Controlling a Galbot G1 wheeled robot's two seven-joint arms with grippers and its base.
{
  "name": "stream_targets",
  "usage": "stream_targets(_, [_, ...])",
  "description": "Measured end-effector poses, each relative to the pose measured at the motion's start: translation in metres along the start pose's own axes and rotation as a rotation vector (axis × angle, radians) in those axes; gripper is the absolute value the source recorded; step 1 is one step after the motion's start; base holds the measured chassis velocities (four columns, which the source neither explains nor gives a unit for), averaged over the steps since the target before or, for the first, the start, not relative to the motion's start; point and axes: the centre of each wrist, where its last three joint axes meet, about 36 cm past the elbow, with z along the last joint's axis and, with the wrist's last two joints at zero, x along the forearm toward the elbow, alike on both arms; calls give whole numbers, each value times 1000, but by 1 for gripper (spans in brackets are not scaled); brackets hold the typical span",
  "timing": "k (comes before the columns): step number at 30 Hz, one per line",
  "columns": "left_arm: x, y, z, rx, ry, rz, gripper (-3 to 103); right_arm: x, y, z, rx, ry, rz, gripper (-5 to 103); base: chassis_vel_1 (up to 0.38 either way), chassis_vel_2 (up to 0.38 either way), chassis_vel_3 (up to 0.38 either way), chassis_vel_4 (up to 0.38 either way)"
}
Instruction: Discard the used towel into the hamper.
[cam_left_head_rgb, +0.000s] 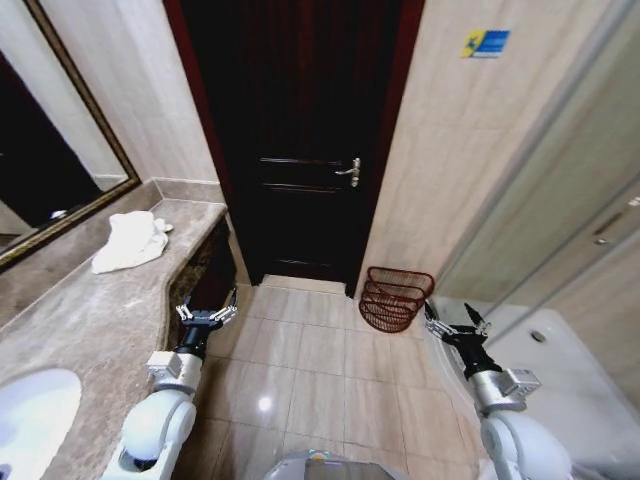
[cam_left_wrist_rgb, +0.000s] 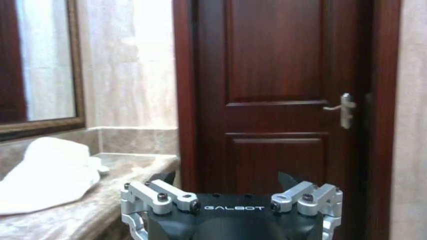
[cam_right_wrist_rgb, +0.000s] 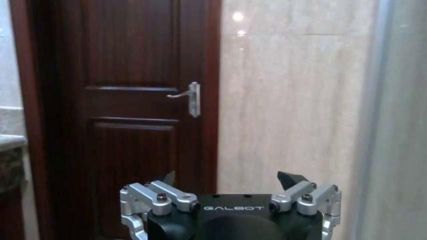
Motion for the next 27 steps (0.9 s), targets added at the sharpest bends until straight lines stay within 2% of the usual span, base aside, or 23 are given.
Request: stream_targets(27, [11,-6,-4,-12,-13,-15,100,-1,-6,1,1,-4,-14,100,23,201,206,25])
